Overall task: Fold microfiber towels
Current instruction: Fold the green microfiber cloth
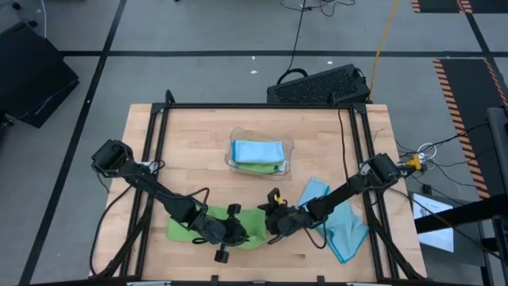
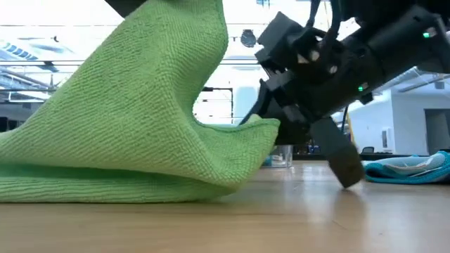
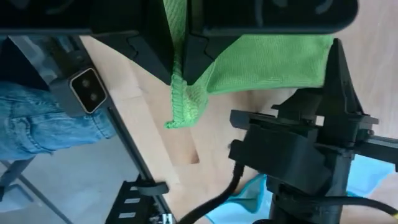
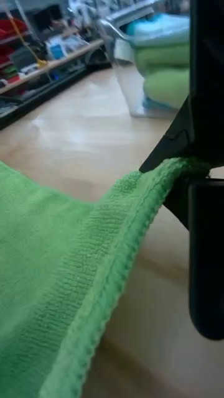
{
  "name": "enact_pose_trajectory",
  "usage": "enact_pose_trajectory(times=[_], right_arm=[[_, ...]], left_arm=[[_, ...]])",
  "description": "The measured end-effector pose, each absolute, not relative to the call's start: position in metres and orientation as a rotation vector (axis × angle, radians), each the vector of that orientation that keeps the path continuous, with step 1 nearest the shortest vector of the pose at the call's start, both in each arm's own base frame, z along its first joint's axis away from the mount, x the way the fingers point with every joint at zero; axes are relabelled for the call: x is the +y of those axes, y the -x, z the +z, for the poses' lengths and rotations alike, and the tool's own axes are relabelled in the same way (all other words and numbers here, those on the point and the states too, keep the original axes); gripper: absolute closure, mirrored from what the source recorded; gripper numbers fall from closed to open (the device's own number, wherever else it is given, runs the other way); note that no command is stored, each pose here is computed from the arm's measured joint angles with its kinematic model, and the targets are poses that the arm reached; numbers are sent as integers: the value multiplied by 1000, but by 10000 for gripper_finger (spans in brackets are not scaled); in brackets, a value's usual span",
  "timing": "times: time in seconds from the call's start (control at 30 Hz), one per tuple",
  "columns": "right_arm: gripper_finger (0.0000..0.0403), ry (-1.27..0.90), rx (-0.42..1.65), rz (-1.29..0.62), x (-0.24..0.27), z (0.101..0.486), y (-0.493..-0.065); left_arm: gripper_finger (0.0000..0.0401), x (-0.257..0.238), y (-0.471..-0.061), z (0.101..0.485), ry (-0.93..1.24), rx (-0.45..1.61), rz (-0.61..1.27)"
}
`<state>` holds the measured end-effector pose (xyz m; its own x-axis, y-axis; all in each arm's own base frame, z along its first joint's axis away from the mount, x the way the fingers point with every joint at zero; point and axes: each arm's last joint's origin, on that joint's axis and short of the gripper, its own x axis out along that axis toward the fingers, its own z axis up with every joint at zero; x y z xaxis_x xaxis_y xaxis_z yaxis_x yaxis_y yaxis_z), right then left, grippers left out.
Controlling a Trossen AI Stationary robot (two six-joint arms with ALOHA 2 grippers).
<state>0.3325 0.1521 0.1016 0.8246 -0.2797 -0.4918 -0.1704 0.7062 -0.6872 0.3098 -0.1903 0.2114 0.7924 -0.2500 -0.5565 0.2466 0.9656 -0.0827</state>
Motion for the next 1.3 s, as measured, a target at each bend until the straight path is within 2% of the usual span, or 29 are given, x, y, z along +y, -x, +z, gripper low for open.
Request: enact_pose_trajectory(times=[0.27,0.4,0.6,0.87,1.03,1.3], right_arm=[[402,1004,627,-2,144,103,-338],[402,997,623,74,138,103,-341],[393,1006,650,70,135,101,-341],[372,995,737,44,134,95,-334],[342,1017,774,2,137,92,-329],[256,1020,813,-62,138,100,-320]], left_arm=[[366,-188,-310,211,-83,588,-262],[366,-177,-317,211,-148,572,-204],[366,-149,-335,202,-226,587,-145],[366,-119,-356,167,-228,695,-163],[366,-118,-358,165,-223,695,-166],[366,-111,-359,163,-226,719,-128]])
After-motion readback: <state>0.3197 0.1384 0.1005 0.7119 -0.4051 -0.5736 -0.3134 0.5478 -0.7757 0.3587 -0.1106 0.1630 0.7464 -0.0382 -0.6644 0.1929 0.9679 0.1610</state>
